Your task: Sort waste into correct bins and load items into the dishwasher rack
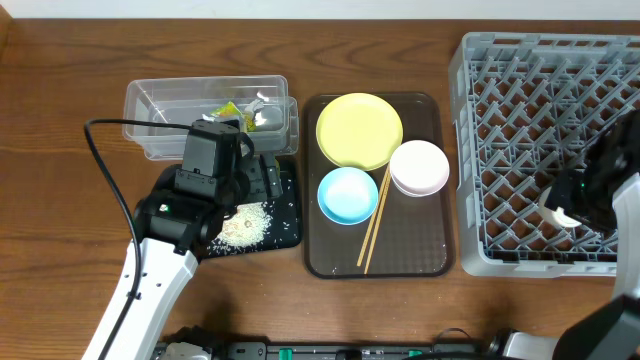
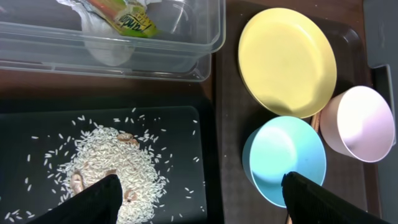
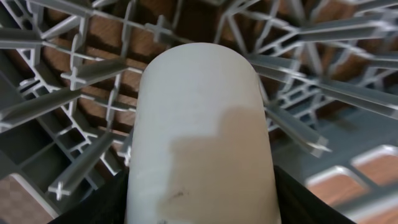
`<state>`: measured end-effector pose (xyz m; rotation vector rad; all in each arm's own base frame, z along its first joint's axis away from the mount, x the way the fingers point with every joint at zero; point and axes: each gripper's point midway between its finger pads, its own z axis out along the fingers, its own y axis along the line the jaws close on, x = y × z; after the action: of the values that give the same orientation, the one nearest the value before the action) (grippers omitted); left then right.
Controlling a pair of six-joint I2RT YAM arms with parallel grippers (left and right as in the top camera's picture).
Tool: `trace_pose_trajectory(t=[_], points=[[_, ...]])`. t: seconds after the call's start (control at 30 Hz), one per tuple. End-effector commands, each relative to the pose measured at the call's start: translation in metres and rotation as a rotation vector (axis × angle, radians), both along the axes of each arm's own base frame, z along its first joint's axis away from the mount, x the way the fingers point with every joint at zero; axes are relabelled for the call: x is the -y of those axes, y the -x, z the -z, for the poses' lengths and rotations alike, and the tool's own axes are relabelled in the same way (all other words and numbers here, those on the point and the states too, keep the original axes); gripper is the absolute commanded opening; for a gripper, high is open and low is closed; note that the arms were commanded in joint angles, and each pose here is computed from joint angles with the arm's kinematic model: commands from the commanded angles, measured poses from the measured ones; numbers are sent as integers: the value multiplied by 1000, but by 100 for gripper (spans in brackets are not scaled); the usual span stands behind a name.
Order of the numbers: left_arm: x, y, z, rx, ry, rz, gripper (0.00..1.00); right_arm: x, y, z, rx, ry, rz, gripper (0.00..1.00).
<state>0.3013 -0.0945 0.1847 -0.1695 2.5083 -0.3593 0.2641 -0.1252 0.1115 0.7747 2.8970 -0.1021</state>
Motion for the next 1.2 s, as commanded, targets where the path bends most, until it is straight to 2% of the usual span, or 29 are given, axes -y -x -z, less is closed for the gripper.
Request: trace_pose_trajectory(t=[0.0,0.07,0.13,0.33,0.43,0.53,0.67,0.87,1.17], points=[[-3,-2,-2,11,-19,2,85,-9,-8,3,27,-79,12,63],[-3,-2,-2,8,-20,2,85,-13,-10,0,43,-102,8,72],[-3,-2,-2,8,-20,2,85,-13,-15,-10,79,-96,6,76],[-4,1,3,-16,-27,2,85,-25,-46,-72,297,-83,-63,74],[-4,4,8,-42,-35,2,85,-58,-65,-94,413,-139,-179,72],[-5,5,14,-68,-42,3,85,-98,-77,-99,443,-162,-316,70],[-5,5,16,-75,-43,3,85,-141,-89,-87,413,-146,-468,61],[-5,5,16,-75,-44,3,85,-181,-107,-42,303,-101,-518,52],[-5,5,16,-75,-44,3,85,-189,-113,42,92,-95,-435,47]])
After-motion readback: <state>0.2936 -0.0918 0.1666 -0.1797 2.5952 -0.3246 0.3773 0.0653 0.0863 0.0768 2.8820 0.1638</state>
